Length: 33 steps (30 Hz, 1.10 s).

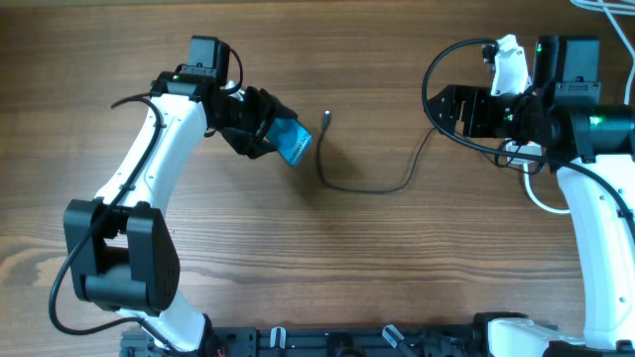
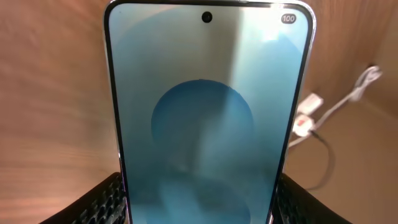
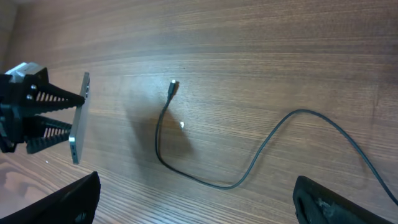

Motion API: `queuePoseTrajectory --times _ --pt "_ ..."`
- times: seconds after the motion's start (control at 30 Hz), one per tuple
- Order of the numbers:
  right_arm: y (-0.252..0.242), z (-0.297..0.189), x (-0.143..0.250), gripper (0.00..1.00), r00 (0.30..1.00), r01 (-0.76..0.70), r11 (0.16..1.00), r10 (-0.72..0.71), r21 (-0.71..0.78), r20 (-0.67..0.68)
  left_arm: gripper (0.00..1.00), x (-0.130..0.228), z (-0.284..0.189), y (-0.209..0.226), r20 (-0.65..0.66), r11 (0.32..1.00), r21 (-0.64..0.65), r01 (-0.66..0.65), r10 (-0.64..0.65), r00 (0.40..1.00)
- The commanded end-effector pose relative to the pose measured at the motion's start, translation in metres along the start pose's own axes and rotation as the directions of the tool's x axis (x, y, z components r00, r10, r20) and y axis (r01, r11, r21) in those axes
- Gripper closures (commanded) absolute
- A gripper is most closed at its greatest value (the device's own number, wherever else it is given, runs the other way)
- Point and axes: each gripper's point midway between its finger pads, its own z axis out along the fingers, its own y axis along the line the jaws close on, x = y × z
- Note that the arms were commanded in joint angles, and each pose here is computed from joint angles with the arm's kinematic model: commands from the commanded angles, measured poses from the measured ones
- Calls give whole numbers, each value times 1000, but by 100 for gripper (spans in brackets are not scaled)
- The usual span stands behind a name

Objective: Plug charger to phone and switch on socket
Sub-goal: 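Lift the phone with the left gripper and tilt it upright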

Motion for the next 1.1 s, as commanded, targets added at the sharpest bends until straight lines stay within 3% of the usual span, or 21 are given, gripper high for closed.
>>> queuePoseTrajectory --times 0.0,0.23,0.53,1.07 --pt "6 -2 -5 0 1000 -5 1000 5 -20 8 46 25 -15 -24 -107 986 85 146 -137 985" --pt "6 -2 -5 0 1000 -5 1000 5 -19 8 45 45 -19 -35 -248 949 95 300 -269 931" --pt "6 -2 -5 0 1000 -5 1000 5 -19 8 46 77 -34 -52 -454 939 137 314 -222 863" --pt "6 -2 -5 0 1000 -6 1000 6 -19 7 46 78 -34 -52 -462 939 139 315 -220 859"
